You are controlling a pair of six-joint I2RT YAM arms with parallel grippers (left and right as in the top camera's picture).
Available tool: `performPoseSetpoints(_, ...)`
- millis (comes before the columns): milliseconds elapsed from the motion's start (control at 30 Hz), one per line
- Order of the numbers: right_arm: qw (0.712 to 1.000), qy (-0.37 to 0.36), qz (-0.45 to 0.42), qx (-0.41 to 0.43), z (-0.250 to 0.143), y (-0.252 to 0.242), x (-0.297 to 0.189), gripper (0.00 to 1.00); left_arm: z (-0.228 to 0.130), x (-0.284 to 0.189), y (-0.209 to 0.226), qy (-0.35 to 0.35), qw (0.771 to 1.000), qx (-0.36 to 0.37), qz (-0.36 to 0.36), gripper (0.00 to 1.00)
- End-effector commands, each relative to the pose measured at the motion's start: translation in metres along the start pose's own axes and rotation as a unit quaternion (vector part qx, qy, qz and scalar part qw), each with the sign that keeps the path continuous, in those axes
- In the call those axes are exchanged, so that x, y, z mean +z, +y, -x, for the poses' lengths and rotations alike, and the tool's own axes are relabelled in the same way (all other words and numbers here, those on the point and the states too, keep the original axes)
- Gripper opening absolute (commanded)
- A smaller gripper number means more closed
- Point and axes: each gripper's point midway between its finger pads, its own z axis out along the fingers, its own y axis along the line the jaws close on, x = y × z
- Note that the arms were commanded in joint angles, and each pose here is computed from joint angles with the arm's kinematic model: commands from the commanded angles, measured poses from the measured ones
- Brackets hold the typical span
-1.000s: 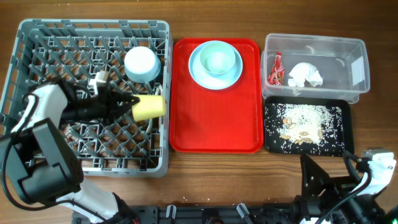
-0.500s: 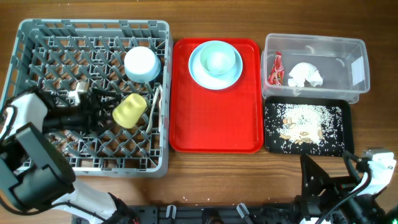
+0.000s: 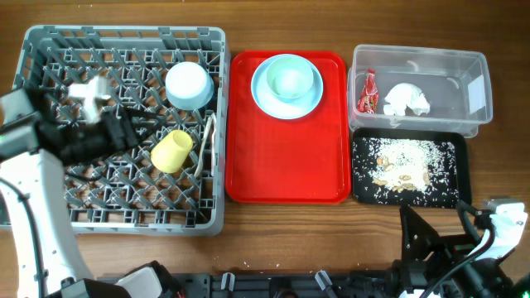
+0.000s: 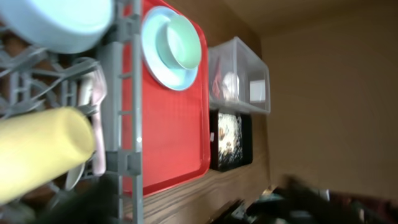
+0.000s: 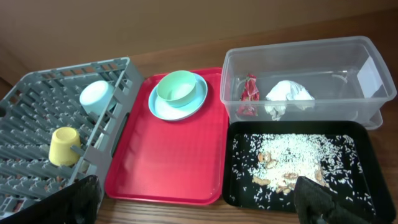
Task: Sort waste into correct bins and load items into the dishwasher rack
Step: 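Carry the yellow cup with the left gripper into the rack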
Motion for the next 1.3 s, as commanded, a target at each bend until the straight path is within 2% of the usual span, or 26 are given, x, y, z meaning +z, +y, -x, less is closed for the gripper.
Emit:
performPoseSetpoints(0,1.0,-0.003,0.004,-0.01,0.0,0.001,-0.001,1.0,-0.016,0.042,-0.009,0.06,0.998,0.029,0.0,0.04)
performPoseSetpoints(33,1.0,-0.003,0.004,-0.01,-0.001,0.001,-0.001,1.0,-0.019,0.054,0.005,0.074,0.996,0.017,0.05,0.04)
performPoseSetpoints(67,1.0,-0.003,0.004,-0.01,0.0,0.001,-0.001,1.0,-0.021,0.066,0.031,0.077,0.986,-0.008,0.147,0.04)
performPoseSetpoints(100,1.0,-0.003,0.004,-0.01,-0.001,0.001,-0.001,1.0,-0.021,0.07,0.045,0.072,0.977,-0.025,0.201,0.04)
performPoseSetpoints(167,1.0,-0.003,0.004,-0.01,-0.001,0.001,-0.001,1.0,-0.016,0.063,0.081,0.028,0.93,-0.058,0.363,0.04)
performPoseSetpoints(233,1.0,-0.003,0.004,-0.01,-0.001,0.001,-0.001,1.0,-0.013,0.057,0.094,0.011,0.906,-0.058,0.419,0.04)
performPoseSetpoints(433,1.0,-0.003,0.004,-0.01,-0.001,0.001,-0.001,1.0,-0.022,0.07,0.129,0.044,0.885,-0.07,0.458,0.04)
performPoseSetpoints(533,1.0,-0.003,0.004,-0.01,-0.001,0.001,-0.001,1.0,-0.032,0.055,0.138,0.061,0.87,-0.09,0.482,0.04)
performPoseSetpoints(600,1.0,-0.003,0.004,-0.01,0.0,0.002,-0.001,1.0,-0.044,0.034,0.145,0.077,0.848,-0.109,0.512,0.04)
performPoseSetpoints(667,1.0,-0.003,0.004,-0.01,-0.001,0.001,-0.001,1.0,-0.044,0.019,0.145,0.065,0.841,-0.132,0.521,0.04)
performPoseSetpoints(700,1.0,-0.003,0.004,-0.01,0.0,0.001,-0.001,1.0,-0.039,0.013,0.139,0.052,0.843,-0.135,0.519,0.04)
performPoseSetpoints(733,1.0,-0.003,0.004,-0.01,-0.001,0.001,-0.001,1.0,-0.03,0.014,0.124,0.033,0.859,-0.13,0.494,0.04)
performPoseSetpoints(833,1.0,-0.003,0.004,-0.01,-0.001,0.001,-0.001,1.0,-0.015,0.052,0.062,0.009,0.935,-0.096,0.341,0.04)
performPoseSetpoints(867,1.0,-0.003,0.004,-0.01,-0.001,0.001,-0.001,1.0,-0.012,0.064,0.049,0.007,0.945,-0.071,0.32,0.04)
performPoseSetpoints(933,1.0,-0.003,0.004,-0.01,0.0,0.001,-0.001,1.0,-0.011,0.084,0.042,0.01,0.948,-0.034,0.316,0.04)
performPoseSetpoints(1000,1.0,-0.003,0.004,-0.01,-0.001,0.001,-0.001,1.0,-0.016,0.098,0.049,0.018,0.942,-0.024,0.335,0.04)
performPoseSetpoints(1067,1.0,-0.003,0.004,-0.01,0.0,0.001,-0.001,1.0,-0.022,0.11,0.081,0.036,0.919,-0.027,0.392,0.04)
performPoseSetpoints(1133,1.0,-0.003,0.004,-0.01,-0.001,0.001,-0.001,1.0,-0.025,0.114,0.096,0.052,0.909,-0.038,0.411,0.04)
performPoseSetpoints(1267,1.0,-0.003,0.004,-0.01,-0.001,0.001,-0.001,1.0,-0.038,0.086,0.122,0.075,0.88,-0.079,0.463,0.04)
